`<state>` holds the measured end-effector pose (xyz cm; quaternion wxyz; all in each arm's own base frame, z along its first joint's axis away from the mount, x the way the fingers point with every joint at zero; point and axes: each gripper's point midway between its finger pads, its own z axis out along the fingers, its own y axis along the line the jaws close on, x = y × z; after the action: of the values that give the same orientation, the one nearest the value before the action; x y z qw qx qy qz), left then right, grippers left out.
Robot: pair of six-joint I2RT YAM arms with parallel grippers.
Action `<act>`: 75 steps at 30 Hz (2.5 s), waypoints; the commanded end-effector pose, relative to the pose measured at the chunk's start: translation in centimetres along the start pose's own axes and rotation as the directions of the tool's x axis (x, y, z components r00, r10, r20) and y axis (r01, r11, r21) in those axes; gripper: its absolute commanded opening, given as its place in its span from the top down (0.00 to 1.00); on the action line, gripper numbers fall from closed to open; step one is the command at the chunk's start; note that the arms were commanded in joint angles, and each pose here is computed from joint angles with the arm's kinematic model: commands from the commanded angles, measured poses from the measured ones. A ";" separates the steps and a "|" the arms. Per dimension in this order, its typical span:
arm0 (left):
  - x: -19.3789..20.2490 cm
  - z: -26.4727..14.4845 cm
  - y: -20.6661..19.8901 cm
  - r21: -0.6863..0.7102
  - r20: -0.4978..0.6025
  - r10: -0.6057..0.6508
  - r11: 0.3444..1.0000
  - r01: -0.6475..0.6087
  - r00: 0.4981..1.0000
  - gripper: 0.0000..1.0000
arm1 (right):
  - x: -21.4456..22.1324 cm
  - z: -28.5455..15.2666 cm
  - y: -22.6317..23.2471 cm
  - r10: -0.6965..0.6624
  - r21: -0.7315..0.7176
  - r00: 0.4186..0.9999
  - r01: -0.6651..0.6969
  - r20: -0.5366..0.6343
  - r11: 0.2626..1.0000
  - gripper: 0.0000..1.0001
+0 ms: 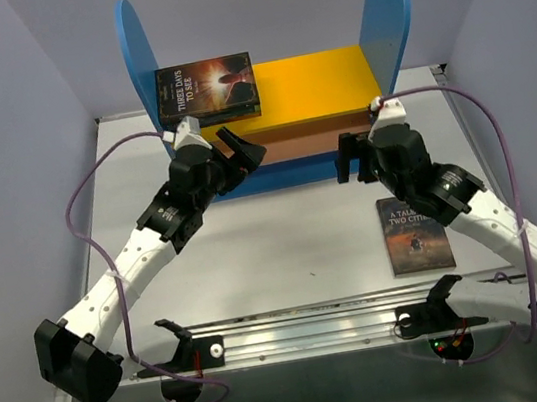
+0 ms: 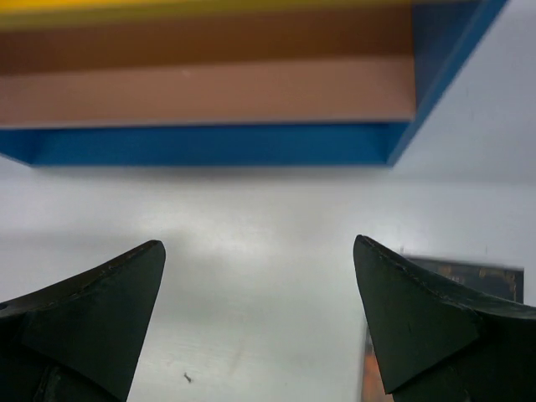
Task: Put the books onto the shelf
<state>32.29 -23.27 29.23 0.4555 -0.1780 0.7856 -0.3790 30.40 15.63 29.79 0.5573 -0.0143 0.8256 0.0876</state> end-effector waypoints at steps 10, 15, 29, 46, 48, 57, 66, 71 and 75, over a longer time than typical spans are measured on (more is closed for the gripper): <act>15.4 2.0 -1.7 0.213 -0.355 0.135 0.975 -0.060 0.925 0.01 | 14.1 2.3 -19.6 0.546 0.485 0.817 -0.407 -0.186 0.774 0.00; 21.1 5.0 -3.6 0.260 -0.480 0.189 0.963 -0.067 0.857 0.01 | 16.8 2.9 -24.0 0.705 0.550 0.703 -0.553 -0.094 0.625 0.00; 29.8 8.6 -5.2 0.281 -0.608 0.224 0.958 -0.058 0.762 0.01 | 23.5 2.3 -21.5 0.818 0.501 0.550 -0.666 -0.169 0.552 0.00; 33.6 9.8 3.9 0.030 -0.676 0.183 0.975 -0.222 0.714 0.29 | 22.0 0.0 -9.9 0.729 0.161 0.500 -0.763 -0.468 0.626 0.04; 33.9 9.7 4.8 0.005 -0.686 0.174 0.972 -0.234 0.706 0.44 | 21.4 -0.5 -9.2 0.702 0.121 0.514 -0.759 -0.493 0.640 0.05; 33.8 9.3 5.8 -0.058 -0.681 0.134 0.970 -0.235 0.720 0.71 | 17.4 -1.8 -6.3 0.601 -0.075 0.578 -0.752 -0.552 0.655 0.30; 33.9 8.9 5.3 -0.062 -0.678 0.122 0.973 -0.221 0.725 0.72 | 21.2 -1.3 -6.7 0.573 0.022 0.545 -0.712 -0.613 0.702 0.45; 33.6 8.8 5.5 -0.075 -0.672 0.117 0.972 -0.224 0.731 0.72 | 23.9 -1.2 -8.4 0.585 0.150 0.532 -0.648 -0.612 0.747 0.48; 33.6 8.7 5.4 -0.074 -0.671 0.117 0.972 -0.223 0.732 0.72 | 24.7 -1.2 -8.6 0.587 0.171 0.526 -0.638 -0.616 0.751 0.62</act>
<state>24.73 -44.60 3.41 0.1824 -0.0070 0.9282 -0.3242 21.85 8.16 6.75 0.1950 0.2354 0.9047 0.2968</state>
